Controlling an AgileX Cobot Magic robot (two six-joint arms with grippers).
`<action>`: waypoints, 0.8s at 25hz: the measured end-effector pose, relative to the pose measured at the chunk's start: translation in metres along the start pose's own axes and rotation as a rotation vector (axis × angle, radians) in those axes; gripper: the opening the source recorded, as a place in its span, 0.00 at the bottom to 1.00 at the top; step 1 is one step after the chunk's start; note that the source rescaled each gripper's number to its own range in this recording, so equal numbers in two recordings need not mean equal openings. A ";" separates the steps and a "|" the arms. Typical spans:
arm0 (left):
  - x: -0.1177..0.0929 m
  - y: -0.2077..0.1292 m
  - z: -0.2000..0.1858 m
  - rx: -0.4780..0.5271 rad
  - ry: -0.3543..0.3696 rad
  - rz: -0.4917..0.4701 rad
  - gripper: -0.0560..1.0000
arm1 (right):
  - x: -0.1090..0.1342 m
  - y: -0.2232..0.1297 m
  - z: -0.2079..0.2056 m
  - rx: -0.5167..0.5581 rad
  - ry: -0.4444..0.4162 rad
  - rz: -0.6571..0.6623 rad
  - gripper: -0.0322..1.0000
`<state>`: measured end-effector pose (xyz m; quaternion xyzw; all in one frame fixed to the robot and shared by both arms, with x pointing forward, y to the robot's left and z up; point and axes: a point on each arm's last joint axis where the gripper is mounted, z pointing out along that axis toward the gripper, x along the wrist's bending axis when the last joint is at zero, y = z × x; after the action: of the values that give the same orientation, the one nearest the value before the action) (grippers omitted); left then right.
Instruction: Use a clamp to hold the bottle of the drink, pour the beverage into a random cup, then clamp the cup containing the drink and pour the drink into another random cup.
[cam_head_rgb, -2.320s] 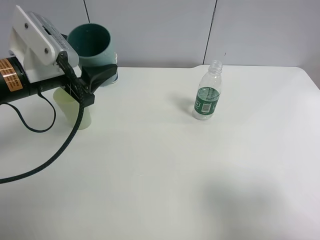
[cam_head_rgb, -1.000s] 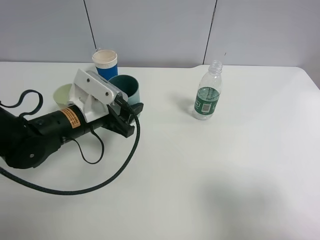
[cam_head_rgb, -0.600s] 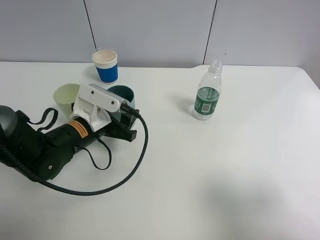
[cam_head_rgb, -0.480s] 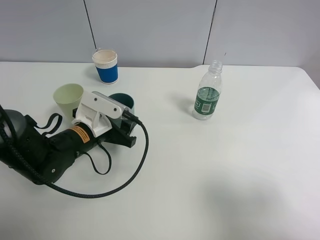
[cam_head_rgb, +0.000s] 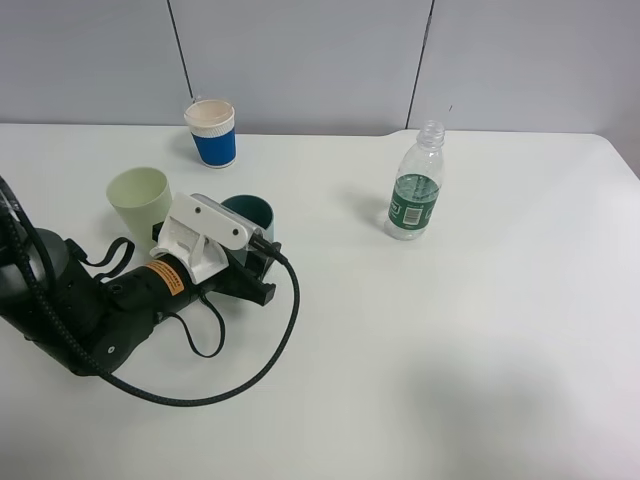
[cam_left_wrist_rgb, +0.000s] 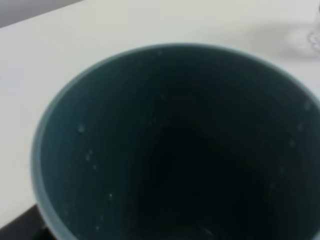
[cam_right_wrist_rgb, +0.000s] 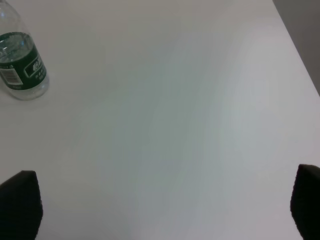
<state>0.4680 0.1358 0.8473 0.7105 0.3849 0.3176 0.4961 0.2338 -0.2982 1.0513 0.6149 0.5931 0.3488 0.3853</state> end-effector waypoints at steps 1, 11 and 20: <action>0.000 0.000 0.000 0.000 -0.001 0.000 0.08 | 0.000 0.000 0.000 0.000 0.000 0.000 0.99; 0.000 0.000 0.000 0.001 -0.001 0.000 0.14 | 0.000 0.000 0.000 0.000 0.000 0.000 0.99; 0.000 0.010 -0.003 -0.018 -0.004 -0.006 0.98 | 0.000 0.000 0.000 0.000 0.000 0.000 0.99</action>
<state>0.4680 0.1350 0.8579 0.7055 0.3832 0.3181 0.5043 0.2338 -0.2982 1.0513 0.6149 0.5931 0.3488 0.3853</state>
